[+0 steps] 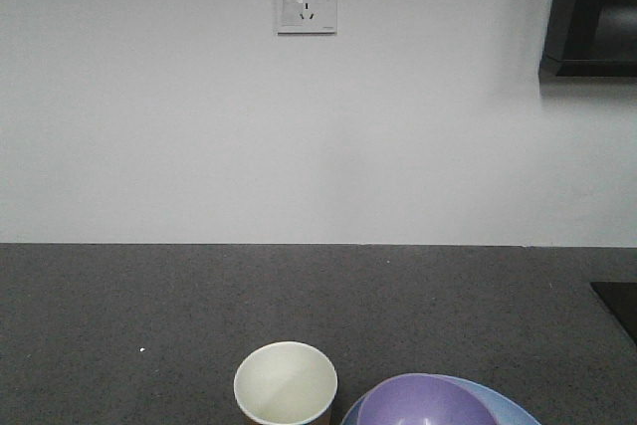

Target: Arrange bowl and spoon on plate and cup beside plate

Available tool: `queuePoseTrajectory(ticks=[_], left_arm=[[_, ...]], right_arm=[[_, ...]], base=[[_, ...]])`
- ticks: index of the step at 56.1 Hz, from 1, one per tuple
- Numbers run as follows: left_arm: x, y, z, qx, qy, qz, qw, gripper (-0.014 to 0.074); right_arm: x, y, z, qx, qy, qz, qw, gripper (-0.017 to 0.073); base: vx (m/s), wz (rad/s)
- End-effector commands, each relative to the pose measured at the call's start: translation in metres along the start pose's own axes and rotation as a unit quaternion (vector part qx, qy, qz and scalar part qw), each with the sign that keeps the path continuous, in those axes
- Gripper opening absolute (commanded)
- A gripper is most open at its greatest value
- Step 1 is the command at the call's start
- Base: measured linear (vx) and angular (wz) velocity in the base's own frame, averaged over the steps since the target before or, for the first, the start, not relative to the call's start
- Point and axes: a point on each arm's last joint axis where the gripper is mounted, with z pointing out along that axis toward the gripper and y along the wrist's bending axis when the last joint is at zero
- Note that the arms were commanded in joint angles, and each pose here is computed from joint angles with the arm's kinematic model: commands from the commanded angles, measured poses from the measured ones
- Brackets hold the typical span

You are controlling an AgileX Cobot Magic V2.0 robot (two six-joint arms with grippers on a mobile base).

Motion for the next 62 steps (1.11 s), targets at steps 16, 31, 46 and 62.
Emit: queuePoseTrajectory(ticks=[16, 31, 46, 62], left_arm=[[0.008, 0.01, -0.004, -0.07, -0.082, 0.029, 0.994, 0.0], [0.008, 0.01, -0.004, -0.07, -0.082, 0.03, 0.994, 0.0], [0.008, 0.01, -0.004, -0.07, -0.082, 0.03, 0.994, 0.0], [0.008, 0.01, -0.004, -0.07, -0.082, 0.03, 0.994, 0.0]], right_arm=[[-0.014, -0.003, -0.002, 0.013, -0.045, -0.005, 0.999, -0.0008], [-0.014, -0.003, -0.002, 0.013, -0.045, -0.005, 0.999, -0.0008], [-0.014, -0.003, -0.002, 0.013, -0.045, -0.005, 0.999, -0.0008], [-0.014, -0.003, -0.002, 0.013, -0.045, -0.005, 0.999, -0.0008]], base=[[0.0, 0.0], [0.0, 0.0], [0.0, 0.0], [0.0, 0.0]])
